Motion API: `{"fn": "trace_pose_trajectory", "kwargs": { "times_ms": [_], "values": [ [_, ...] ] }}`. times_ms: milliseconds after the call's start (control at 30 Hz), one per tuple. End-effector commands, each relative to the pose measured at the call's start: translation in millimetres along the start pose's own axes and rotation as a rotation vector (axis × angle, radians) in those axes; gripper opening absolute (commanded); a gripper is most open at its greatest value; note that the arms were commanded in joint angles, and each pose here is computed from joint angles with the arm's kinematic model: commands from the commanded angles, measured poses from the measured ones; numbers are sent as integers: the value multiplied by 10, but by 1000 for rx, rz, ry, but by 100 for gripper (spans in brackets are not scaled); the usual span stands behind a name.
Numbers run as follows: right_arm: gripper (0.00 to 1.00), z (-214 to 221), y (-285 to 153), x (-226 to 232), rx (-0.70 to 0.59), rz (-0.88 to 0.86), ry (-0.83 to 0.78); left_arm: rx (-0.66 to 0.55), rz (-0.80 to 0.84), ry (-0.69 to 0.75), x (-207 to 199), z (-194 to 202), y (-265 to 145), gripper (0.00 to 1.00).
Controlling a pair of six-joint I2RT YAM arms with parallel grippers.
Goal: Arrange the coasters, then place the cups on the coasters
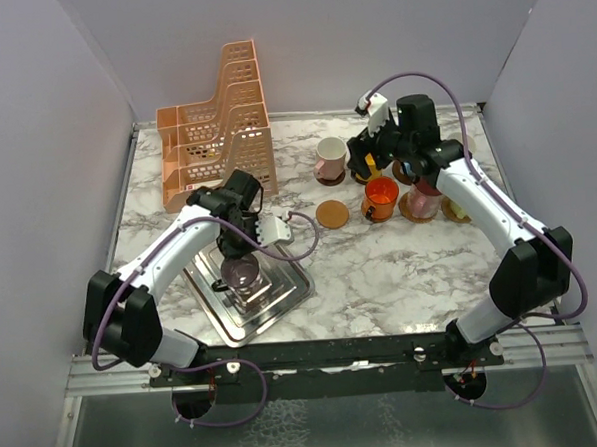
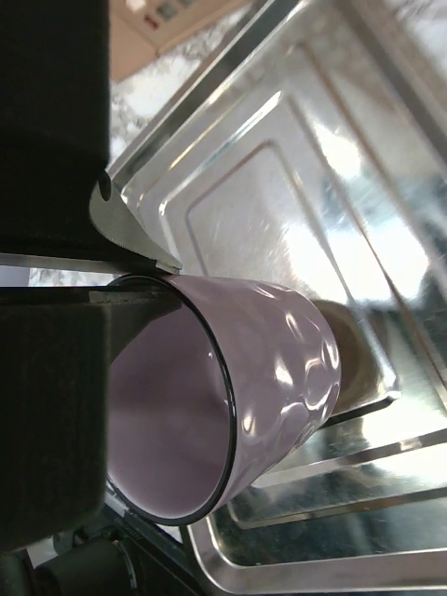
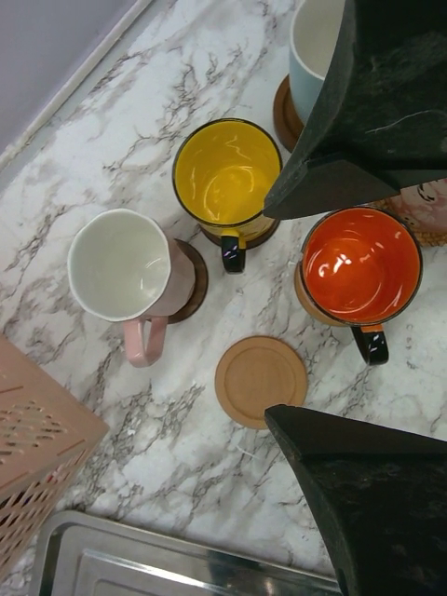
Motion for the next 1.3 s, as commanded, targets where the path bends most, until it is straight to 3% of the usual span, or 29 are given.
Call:
{"fn": "trace_pose_trajectory", "kwargs": {
  "times_ms": [0,267,467,733,1267],
  "values": [
    [82,-67,-143,-81,-38,95,-25,-103,-11,20,106,-347,-242,0],
    [83,31,-332,-481,-51,132,110,-190,-26,32,568,-981,-485,0],
    [83,209,-533,-762,-55,196,173,-228,19,-1,967,-1382,-456,0],
    [83,410,-642,-923,-47,237,211,-259,-55,-55,1493,-1803,-239,0],
    [83,521,-605,-960,-26,222,224,-217,-115,-61,1685,-2116,261,0]
  ]
}}
Point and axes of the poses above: each gripper's point midway between its finger pads, its own y axis out along the fingers, its own x axis along the line the jaws close on, z = x × y, the point moved 6 cm from there along -y, back along the fingers, and after that the axes turned 7 degrees about y, right-handed, at the moved point
